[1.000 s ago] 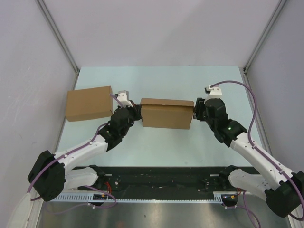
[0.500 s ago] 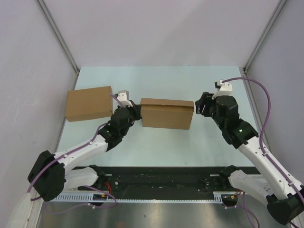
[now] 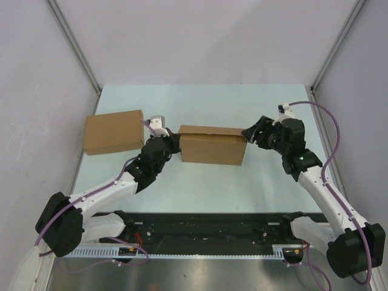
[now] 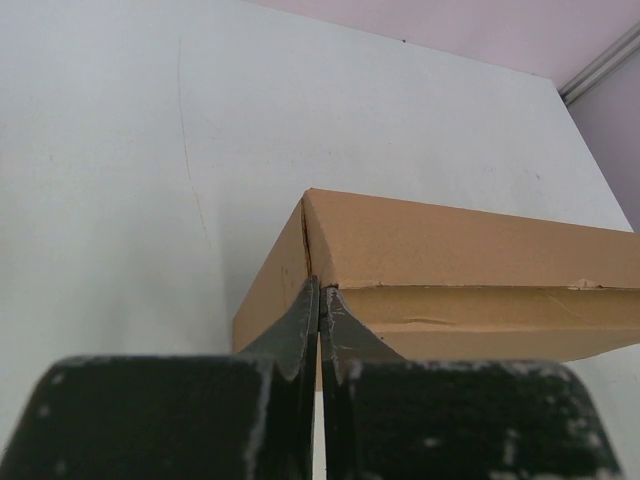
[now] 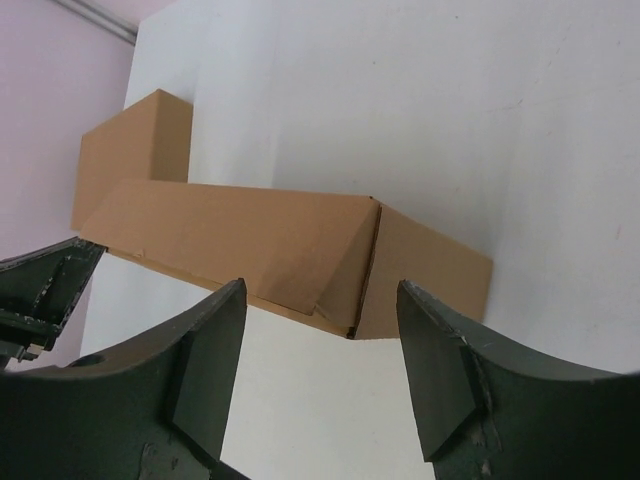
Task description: Fold the paper box
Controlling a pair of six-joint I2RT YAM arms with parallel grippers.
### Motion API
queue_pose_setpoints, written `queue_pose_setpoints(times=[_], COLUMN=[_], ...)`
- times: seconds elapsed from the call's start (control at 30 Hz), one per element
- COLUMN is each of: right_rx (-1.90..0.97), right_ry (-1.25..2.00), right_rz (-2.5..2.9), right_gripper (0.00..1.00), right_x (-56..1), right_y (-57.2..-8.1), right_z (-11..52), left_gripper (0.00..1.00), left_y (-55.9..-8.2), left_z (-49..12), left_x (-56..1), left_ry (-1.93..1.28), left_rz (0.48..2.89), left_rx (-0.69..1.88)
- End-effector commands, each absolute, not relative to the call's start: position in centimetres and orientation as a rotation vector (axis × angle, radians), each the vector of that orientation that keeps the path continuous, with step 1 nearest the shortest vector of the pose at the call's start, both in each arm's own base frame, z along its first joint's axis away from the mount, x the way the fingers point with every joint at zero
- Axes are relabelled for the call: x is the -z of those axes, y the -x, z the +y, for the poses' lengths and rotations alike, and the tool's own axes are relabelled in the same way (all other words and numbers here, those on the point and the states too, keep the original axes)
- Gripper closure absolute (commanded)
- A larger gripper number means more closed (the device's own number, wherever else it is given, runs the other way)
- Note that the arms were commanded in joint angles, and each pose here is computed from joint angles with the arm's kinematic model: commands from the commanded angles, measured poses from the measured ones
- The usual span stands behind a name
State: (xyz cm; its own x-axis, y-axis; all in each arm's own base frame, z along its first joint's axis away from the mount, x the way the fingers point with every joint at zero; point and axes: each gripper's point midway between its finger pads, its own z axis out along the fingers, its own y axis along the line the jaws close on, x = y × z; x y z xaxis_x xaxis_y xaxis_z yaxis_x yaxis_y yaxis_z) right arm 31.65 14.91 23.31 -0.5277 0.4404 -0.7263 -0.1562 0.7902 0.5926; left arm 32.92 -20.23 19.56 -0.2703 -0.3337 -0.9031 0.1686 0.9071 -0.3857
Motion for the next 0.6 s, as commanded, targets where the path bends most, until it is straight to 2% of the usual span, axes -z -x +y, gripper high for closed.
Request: queue_pose_setpoints(times=[0.0, 0.2, 0.57], right_rx=[-0.879, -0.866, -0.896], right_ry=[-0.202, -0.237, -0.315], right_rz=[1.961, 1.990, 2.011], right_gripper=[0.34, 0.42, 0.50], right_x=[-24.0, -21.7, -18.8], right_y=[-31.6, -31.4, -31.8], right_z=[15.9, 15.2, 14.2], left_gripper=[1.00, 1.00, 1.00], left_y=[-32.2, -32.3, -32.3], left_z=[-19.0, -19.0, -18.9], left_x=[-16.2, -16.2, -16.3], left_ry=[0.104, 0.101, 0.104], left_rz=[1.896, 1.898, 1.898], left_rx=[0.383, 0.380, 0.375])
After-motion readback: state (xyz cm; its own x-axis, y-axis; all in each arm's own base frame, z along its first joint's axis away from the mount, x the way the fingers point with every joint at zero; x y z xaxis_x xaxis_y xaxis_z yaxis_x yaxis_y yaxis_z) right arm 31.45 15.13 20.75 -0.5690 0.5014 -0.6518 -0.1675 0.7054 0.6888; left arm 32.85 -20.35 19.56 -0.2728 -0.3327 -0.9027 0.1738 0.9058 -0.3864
